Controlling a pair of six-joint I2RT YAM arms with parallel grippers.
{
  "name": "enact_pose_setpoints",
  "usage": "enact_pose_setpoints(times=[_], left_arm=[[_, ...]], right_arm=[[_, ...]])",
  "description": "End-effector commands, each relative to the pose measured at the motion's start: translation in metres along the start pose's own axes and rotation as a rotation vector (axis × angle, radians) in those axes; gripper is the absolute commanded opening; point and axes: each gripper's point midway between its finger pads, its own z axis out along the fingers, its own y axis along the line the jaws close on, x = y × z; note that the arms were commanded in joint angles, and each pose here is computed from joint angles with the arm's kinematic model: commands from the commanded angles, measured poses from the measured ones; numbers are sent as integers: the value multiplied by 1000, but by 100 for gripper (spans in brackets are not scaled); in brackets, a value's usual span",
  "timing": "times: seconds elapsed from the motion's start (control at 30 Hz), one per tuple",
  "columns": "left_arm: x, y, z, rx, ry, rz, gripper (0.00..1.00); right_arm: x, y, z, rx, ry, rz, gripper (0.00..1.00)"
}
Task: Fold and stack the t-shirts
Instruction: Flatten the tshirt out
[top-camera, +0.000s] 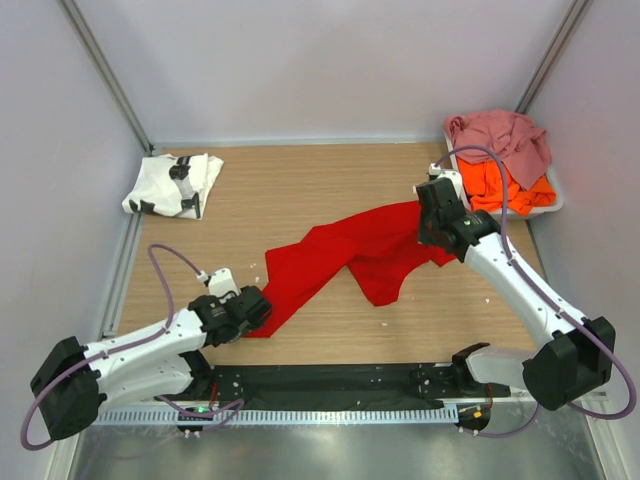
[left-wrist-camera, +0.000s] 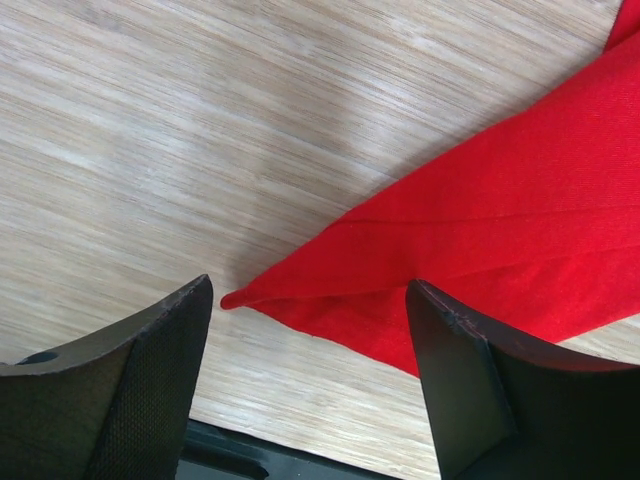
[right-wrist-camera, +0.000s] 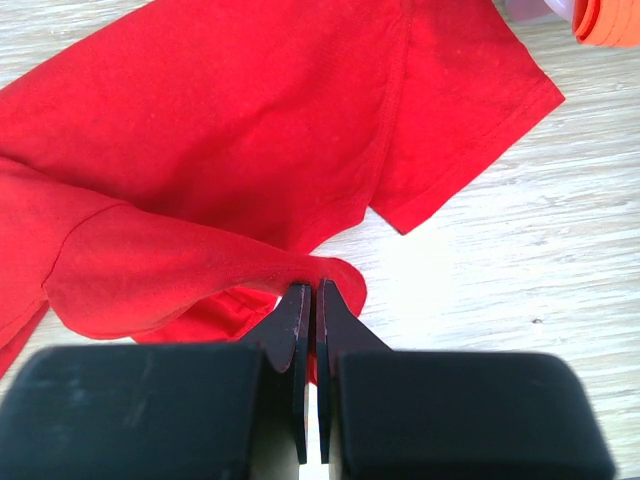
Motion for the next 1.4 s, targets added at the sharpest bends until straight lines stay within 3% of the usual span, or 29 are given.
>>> enact_pose_setpoints(times=[0.0,0.13,0.47,0.67,0.9,1.03,1.17,1.33,1.37], left_arm=[[-15,-10,-1,21,-67,-29,75],[-13,-12,0,29,-62,-11,58],[-13,-13,1,26,-62,-6,28],[-13,-14,1,27,-61,3,1],[-26,-26,-14,110,-88,1,0],[-69,-41,-59,217,-180,10,0],[-119,-45,-117,329,-304,64,0],[-191,-48,-210,513,-522,93,0],[-201,-46,-224,529,-569,167,0]], right_arm=[[-11,-1,-4,-11,-51,6,1],[-10,-1,-3,-8,-48,6,1],[-5,-3,-3,-7,-42,5,1],[-2,-2,-2,-13,-38,8,1],[-7,0,-5,-32,-52,31,1],[-30,-3,-32,-57,-109,66,1],[-84,-13,-100,-107,-282,143,1],[-119,-10,-181,-293,-453,141,1],[-130,-13,-204,-323,-508,141,1]])
